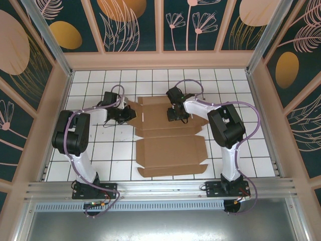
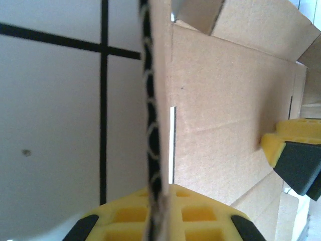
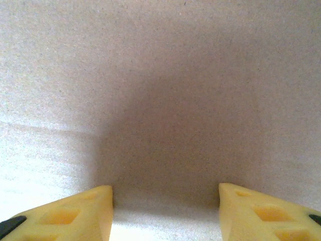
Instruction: Fold the paper box
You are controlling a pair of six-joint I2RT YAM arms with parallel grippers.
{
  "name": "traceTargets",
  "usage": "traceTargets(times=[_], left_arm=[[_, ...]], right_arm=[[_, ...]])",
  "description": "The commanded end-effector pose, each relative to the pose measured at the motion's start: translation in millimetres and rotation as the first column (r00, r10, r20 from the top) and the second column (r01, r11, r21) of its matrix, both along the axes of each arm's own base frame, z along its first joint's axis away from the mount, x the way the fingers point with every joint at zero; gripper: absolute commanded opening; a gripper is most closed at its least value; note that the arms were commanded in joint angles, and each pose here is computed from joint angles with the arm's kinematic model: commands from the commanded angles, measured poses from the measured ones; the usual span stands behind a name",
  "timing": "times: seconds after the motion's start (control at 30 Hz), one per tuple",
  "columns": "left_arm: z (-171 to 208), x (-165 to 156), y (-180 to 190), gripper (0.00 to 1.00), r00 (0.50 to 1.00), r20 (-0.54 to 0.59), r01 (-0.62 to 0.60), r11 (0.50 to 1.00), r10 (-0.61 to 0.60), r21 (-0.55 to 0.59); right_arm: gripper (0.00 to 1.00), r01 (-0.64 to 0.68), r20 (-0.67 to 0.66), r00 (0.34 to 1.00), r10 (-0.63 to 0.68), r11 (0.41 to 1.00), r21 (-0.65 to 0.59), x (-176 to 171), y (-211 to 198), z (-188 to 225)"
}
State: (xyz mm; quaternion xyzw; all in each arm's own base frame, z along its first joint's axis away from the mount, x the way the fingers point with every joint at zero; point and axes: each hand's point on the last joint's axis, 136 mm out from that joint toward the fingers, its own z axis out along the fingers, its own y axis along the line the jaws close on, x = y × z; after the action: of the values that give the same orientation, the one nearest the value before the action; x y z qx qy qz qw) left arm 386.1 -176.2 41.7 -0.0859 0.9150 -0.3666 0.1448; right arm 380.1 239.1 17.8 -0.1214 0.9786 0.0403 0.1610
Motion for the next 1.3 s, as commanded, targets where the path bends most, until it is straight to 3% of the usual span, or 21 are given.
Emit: traceTargets(times=[0.0, 0.3, 0.4, 0.53, 0.77, 0.97, 1.13, 1.27], left_arm=[[8, 1, 1, 0.01, 1.0, 0.004, -0.013, 0.995, 0.013, 0.104], [20, 4, -21, 0.0, 0.999, -0.035, -0.002, 0.95, 0.014, 0.313], [20, 5, -29, 0.0, 0.999, -0.05, 0.017, 0.898, 0.006, 0.44], [27, 8, -44, 0.0, 0.998, -0.052, 0.01, 0.86, 0.019, 0.51], [19, 11, -50, 0.0, 0.996, -0.073, 0.015, 0.72, 0.049, 0.693], [16, 11, -52, 0.0, 0.994, -0.076, 0.007, 0.663, 0.076, 0.748], [11, 11, -53, 0.0, 0.992, -0.084, 0.017, 0.576, 0.09, 0.817], [10, 13, -67, 0.0, 0.993, -0.089, 0.029, 0.56, 0.079, 0.828]], right_arm=[[0.55, -0.02, -0.209, 0.978, 0.009, 0.998, -0.052, -53, -11, -53], [0.55, 0.014, -0.192, 0.981, -0.023, 0.999, -0.044, -56, -11, -49], [0.56, 0.028, -0.187, 0.982, -0.039, 0.998, -0.063, -57, -13, -51], [0.56, 0.045, -0.17, 0.984, -0.057, 0.996, -0.074, -55, -15, -50], [0.56, 0.071, -0.157, 0.984, -0.08, 0.996, -0.062, -55, -14, -49], [0.56, 0.094, -0.133, 0.986, -0.101, 0.994, -0.062, -53, -15, -47], [0.57, 0.109, -0.131, 0.985, -0.115, 0.993, -0.053, -53, -13, -48], [0.57, 0.114, -0.13, 0.984, -0.119, 0.992, -0.044, -53, -12, -50]])
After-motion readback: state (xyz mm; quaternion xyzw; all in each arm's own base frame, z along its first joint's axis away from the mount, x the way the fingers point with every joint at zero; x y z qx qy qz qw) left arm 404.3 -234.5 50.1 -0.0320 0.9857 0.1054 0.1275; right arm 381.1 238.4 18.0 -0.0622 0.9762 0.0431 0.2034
